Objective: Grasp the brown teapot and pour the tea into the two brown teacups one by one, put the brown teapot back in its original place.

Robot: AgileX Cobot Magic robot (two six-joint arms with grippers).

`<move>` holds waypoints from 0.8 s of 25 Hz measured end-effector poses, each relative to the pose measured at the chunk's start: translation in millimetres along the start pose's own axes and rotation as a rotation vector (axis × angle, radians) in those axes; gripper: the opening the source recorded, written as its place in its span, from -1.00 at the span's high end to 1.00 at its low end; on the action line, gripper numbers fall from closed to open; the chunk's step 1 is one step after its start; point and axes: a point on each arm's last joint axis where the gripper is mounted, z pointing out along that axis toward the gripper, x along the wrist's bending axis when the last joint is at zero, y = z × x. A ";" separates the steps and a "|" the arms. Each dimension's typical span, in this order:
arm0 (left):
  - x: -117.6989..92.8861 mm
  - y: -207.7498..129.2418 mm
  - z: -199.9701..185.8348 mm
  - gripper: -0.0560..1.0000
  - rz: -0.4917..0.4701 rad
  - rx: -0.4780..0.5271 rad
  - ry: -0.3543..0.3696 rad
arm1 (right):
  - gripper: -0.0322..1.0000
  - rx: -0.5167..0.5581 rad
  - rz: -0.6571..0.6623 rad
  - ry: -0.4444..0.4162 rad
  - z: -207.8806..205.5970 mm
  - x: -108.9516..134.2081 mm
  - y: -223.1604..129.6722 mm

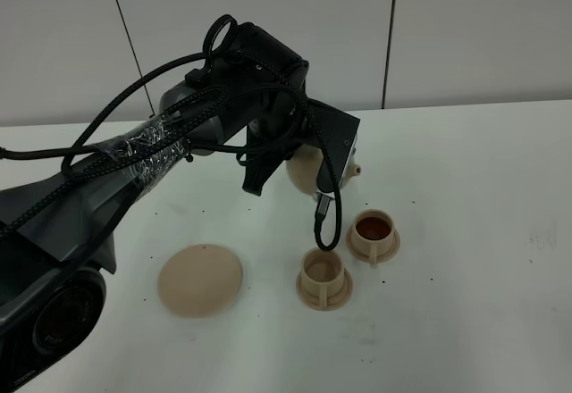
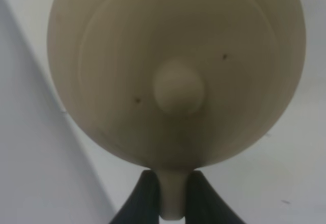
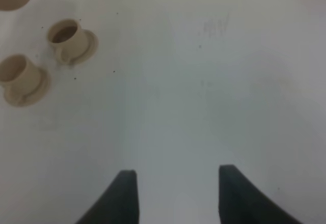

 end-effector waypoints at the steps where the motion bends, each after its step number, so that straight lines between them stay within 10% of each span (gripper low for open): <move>1: -1.7 -1.2 0.2 0.56 -0.006 0.007 -0.019 | 0.24 0.000 0.000 0.000 0.0 0.0 0.0; 20: -14.1 -4.2 2.8 0.56 -0.277 -0.076 -0.186 | 0.24 0.000 -0.001 0.000 0.0 0.0 0.0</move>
